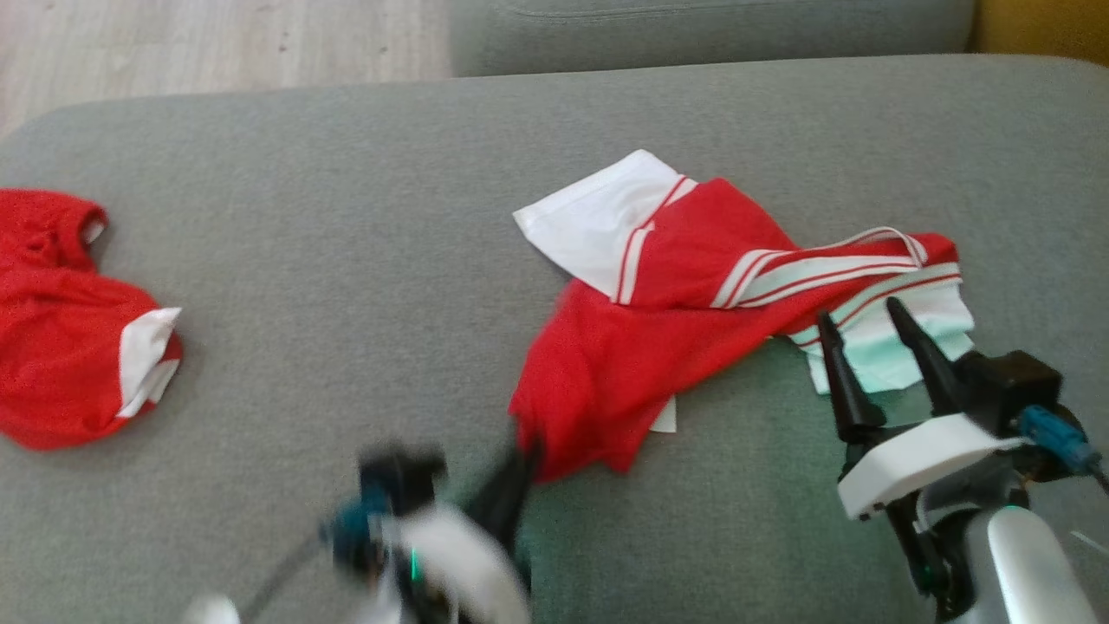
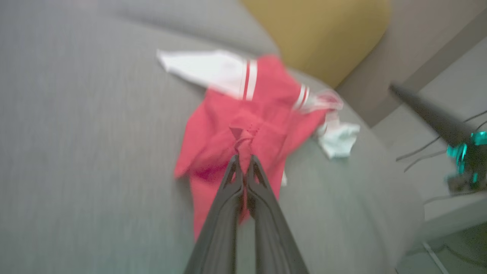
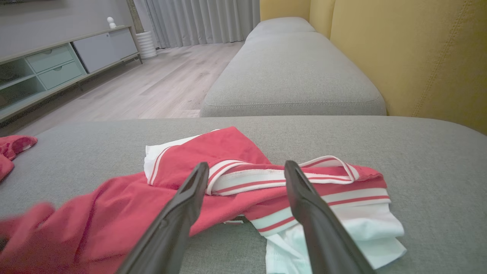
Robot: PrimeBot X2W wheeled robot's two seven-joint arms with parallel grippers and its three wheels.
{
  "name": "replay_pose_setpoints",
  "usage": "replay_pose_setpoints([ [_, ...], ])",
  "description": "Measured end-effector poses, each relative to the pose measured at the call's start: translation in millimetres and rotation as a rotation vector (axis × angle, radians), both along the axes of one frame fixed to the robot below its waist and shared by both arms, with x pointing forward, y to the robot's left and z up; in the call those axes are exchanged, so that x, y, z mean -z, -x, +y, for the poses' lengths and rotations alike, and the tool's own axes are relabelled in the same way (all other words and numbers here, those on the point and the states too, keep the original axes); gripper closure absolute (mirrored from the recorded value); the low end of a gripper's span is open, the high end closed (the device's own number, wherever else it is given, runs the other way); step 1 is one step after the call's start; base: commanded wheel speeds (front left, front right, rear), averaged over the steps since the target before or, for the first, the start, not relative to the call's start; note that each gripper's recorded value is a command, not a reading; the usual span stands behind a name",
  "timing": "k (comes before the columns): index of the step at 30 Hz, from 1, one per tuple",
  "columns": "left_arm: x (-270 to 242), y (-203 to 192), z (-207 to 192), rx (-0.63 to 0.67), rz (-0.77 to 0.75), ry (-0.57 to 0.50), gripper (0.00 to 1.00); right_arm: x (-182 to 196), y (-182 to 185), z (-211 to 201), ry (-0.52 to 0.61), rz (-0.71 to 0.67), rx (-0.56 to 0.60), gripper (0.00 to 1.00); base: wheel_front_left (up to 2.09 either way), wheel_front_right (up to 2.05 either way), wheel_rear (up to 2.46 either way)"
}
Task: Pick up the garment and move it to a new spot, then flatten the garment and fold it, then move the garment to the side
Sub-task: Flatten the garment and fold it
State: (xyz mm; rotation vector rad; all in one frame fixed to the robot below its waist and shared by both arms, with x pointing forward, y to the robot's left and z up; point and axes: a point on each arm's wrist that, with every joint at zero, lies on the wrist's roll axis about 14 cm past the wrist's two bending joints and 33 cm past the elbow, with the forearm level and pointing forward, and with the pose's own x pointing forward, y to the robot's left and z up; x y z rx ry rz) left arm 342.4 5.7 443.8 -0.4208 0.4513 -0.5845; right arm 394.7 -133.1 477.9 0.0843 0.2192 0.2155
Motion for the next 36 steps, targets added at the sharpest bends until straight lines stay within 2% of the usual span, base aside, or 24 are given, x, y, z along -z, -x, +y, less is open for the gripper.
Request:
replay_pose_setpoints([
  [2,24.0,40.1,4.2,0.053,0.117,-0.052,1.00,-0.9,-2.3,-1.0,-0.001,-0.004,0.003,0.00,0.00,0.00,0.00],
  [5,31.5,72.3,1.4,0.112,0.230,-0.053,1.00,-0.4,-4.3,3.7,-0.003,-0.002,-0.010,0.00,0.00,0.00,0.00],
  [6,30.6,78.1,-1.6,0.141,0.255,-0.052,0.90,-0.4,-4.8,5.4,-0.003,-0.002,-0.014,0.00,0.00,0.00,0.00],
  [7,28.5,81.8,-4.9,0.157,0.278,-0.046,0.23,-0.7,-5.0,7.1,-0.004,-0.003,-0.019,0.00,0.00,0.00,0.00],
  [8,25.5,82.7,-6.1,0.166,0.281,-0.049,0.00,-1.3,-5.0,8.3,-0.005,-0.005,-0.022,0.00,0.00,0.00,0.00],
  [11,17.5,81.4,-4.7,0.155,0.287,-0.037,0.00,-3.3,-4.8,11.5,-0.007,-0.010,-0.031,0.00,0.00,0.00,0.00],
  [14,-4.5,69.4,-2.8,0.089,0.260,0.052,0.00,-5.4,-3.9,12.2,-0.016,-0.014,-0.032,0.00,0.00,0.00,0.00],
  [15,-4.5,69.4,-2.8,0.089,0.260,0.052,0.00,-5.4,-3.9,12.2,-0.016,-0.014,-0.032,0.00,0.00,0.00,0.00],
  [16,-19.6,50.7,8.9,0.008,0.198,0.061,0.00,-6.3,-3.2,10.9,-0.016,-0.016,-0.028,0.00,0.00,0.00,0.00],
  [18,-25.3,41.9,15.3,-0.026,0.168,0.052,0.00,-6.6,-2.9,10.0,-0.015,-0.017,-0.025,0.00,0.00,0.00,0.00],
  [20,-30.0,25.6,25.8,-0.074,0.119,0.002,0.00,-6.3,-2.8,8.3,-0.015,-0.016,-0.020,0.00,0.00,0.00,0.00],
  [23,-23.1,1.7,34.7,-0.089,0.060,-0.129,0.00,-4.5,-3.0,6.9,-0.014,-0.011,-0.016,0.00,0.00,0.00,0.00],
  [28,20.5,-12.1,26.0,0.005,0.113,-0.319,0.00,0.0,-1.3,7.1,-0.012,0.006,-0.018,0.00,0.00,0.00,0.00],
  [31,44.4,-6.9,17.2,0.045,0.186,-0.338,0.00,2.5,0.3,3.9,-0.011,0.014,-0.009,0.00,0.00,0.00,0.00],
  [36,59.5,-2.2,-1.4,0.098,0.253,-0.301,0.00,6.1,1.5,-2.2,-0.008,0.024,0.009,0.00,0.00,0.00,0.00],
])
